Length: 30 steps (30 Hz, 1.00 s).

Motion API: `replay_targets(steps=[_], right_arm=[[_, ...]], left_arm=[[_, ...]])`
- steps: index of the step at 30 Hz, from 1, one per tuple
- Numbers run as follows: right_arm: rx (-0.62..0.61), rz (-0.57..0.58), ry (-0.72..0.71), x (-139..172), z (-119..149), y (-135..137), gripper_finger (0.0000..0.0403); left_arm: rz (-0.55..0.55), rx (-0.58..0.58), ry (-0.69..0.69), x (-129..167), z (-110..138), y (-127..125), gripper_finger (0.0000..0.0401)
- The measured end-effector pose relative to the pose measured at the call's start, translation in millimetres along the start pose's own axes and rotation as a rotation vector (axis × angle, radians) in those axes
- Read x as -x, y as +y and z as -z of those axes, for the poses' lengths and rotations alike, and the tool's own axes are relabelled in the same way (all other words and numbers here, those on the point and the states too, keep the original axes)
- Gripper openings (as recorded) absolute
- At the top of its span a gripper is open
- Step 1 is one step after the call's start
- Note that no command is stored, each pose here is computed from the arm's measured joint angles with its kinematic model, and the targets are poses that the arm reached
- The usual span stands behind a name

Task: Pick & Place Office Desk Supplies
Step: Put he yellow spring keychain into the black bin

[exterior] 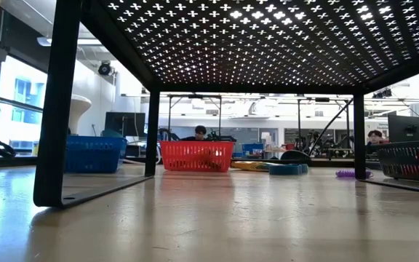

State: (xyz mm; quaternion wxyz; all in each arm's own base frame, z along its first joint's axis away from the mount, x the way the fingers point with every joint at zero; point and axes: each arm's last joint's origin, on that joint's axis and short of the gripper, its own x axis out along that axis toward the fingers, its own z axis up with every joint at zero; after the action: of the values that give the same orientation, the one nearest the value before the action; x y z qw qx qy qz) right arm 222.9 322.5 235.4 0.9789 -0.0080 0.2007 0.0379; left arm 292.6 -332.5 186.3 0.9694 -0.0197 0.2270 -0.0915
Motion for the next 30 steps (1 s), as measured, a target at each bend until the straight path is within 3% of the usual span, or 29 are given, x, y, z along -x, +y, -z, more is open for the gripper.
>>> replay_targets(steps=[8,15,22,30], right_arm=[[0.149,0.095,-0.133,23.1,0.1,16.4,0.0004],[0.221,0.466,-0.323,65.2,1.3,31.9,0.0004],[0.226,0.463,-0.331,73.9,1.6,36.0,0.0004],[0.327,0.511,-0.297,67.7,-6.9,25.2,0.0004]], left_arm=[[0.0,0.0,0.0,0.1,-0.1,0.0,0.0161],[0.0,0.0,0.0,0.1,-0.1,0.0,0.0161],[0.001,0.0,0.0,0.2,-0.1,-0.1,0.0161],[0.003,0.002,-0.003,0.3,-0.4,-0.3,0.0161]])
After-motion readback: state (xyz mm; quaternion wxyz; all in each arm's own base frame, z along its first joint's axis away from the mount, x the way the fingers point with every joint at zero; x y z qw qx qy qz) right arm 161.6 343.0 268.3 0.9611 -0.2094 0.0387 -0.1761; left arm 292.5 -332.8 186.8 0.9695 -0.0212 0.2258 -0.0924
